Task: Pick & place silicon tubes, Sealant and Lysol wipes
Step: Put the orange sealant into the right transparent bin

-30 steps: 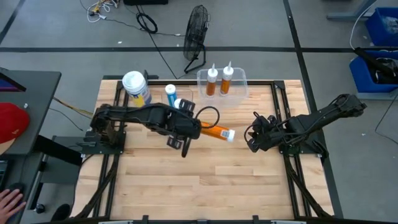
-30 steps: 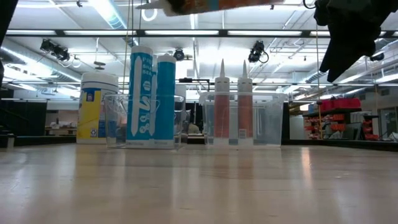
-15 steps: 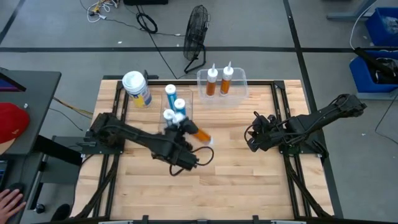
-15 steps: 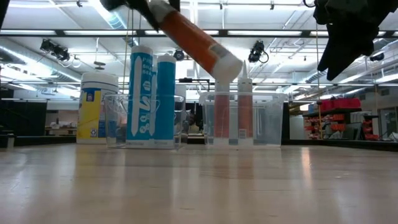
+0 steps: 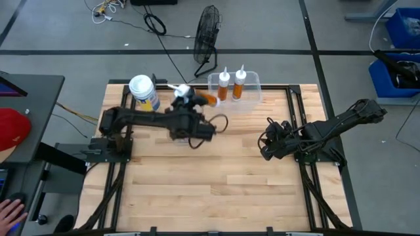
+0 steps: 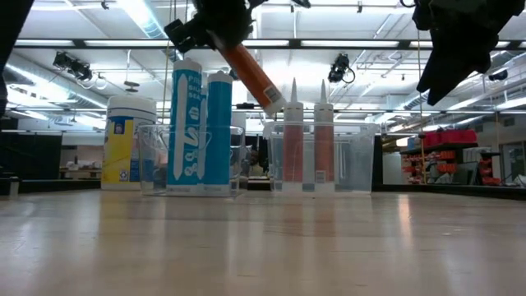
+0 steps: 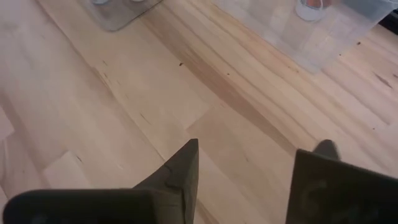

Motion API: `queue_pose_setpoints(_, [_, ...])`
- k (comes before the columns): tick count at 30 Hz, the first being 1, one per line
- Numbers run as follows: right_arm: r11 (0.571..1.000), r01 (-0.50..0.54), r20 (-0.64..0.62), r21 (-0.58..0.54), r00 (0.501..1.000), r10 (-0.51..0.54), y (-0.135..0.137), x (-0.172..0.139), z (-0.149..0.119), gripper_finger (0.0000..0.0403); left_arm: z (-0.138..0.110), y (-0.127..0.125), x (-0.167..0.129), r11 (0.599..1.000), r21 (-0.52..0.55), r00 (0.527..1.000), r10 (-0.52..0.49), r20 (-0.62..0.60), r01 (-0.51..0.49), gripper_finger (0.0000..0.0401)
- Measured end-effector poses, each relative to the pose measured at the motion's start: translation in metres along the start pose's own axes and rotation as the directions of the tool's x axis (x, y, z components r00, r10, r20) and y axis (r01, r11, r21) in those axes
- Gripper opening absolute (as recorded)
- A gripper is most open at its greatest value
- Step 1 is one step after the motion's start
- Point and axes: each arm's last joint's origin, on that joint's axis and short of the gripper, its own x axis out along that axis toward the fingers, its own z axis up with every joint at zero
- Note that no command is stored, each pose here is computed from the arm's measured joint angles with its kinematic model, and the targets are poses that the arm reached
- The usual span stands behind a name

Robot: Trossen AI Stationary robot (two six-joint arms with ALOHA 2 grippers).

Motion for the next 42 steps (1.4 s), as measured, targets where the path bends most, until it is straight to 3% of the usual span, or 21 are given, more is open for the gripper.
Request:
queue_pose_setpoints(6, [1.0,-0.002,0.002,-0.03,1.0,0.002,0.0,0.0,0.0,0.0097,-0.017,0.019,0.022,0.993,-0.091,0.998,-0.069,0.003,0.069,0.0221])
queue_pose_setpoints(10, [0.999,-0.006,0.014,-0.039,1.0,0.007,0.001,0.0,0.001,0.0097,-0.013,0.032,0.036,0.989,-0.1,0.992,-0.105,0.07,0.112,0.0221])
queue_pose_setpoints(16, [0.999,-0.01,0.016,-0.037,1.0,0.01,0.001,0.0,0.001,0.0097,-0.007,0.056,0.05,0.984,-0.154,0.987,-0.063,0.148,0.086,0.0221])
queue_pose_setpoints(19, [0.999,-0.01,0.016,-0.036,1.0,0.01,0.002,0.0,0.001,0.0097,-0.007,0.059,0.056,0.99,-0.115,0.981,-0.056,0.186,0.078,0.0221])
queue_pose_setpoints(23, [0.999,-0.009,0.016,-0.037,1.0,0.01,0.001,0.0,0.001,0.0097,-0.008,0.067,0.065,0.998,-0.048,0.973,-0.026,0.231,0.038,0.0221])
queue_pose_setpoints(32, [0.999,-0.016,0.014,-0.034,1.0,0.016,0.002,0.0,0.001,0.0097,-0.019,0.092,0.09,0.99,-0.052,0.95,0.141,0.28,-0.132,0.0221])
queue_pose_setpoints(38, [0.999,-0.026,0.015,-0.029,1.0,0.026,0.003,0.0,0.002,0.0097,-0.024,0.099,0.105,0.965,0.039,0.916,0.231,0.329,-0.258,0.0221])
queue_pose_setpoints(42, [0.999,-0.032,0.019,-0.024,0.999,0.032,0.003,0.0,0.002,0.0097,-0.011,0.095,0.119,0.95,0.118,0.903,0.229,0.364,-0.288,0.0221])
